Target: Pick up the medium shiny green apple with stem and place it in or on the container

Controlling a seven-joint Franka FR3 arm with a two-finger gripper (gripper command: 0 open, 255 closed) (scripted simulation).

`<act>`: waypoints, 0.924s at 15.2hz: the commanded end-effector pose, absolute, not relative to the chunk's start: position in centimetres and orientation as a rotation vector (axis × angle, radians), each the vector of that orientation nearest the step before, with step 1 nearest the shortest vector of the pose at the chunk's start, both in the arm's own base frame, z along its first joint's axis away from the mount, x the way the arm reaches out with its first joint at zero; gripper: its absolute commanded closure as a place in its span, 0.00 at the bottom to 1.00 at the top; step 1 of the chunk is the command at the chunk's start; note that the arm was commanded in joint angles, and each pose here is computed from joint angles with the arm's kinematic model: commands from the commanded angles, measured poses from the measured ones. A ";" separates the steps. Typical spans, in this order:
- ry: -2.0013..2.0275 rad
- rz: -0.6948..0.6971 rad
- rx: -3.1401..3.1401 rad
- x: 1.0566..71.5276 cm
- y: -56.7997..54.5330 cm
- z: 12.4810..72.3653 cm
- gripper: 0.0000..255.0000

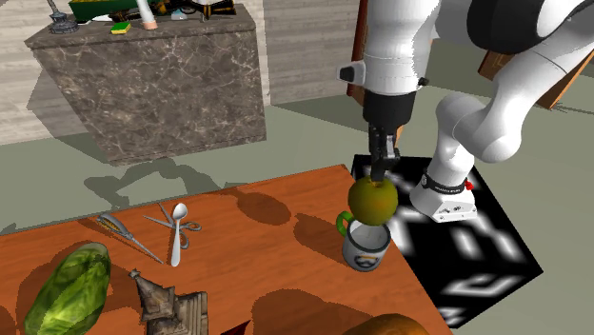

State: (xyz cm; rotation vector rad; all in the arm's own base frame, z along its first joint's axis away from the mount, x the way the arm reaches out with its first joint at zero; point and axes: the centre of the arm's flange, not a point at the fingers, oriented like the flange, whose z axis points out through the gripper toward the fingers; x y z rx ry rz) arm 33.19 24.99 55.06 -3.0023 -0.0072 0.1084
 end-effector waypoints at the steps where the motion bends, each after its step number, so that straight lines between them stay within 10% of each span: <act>1: -0.007 0.107 -3.002 33.2 25.0 54.0 1.00; 14: -0.007 0.107 -3.002 33.2 25.0 49.5 1.00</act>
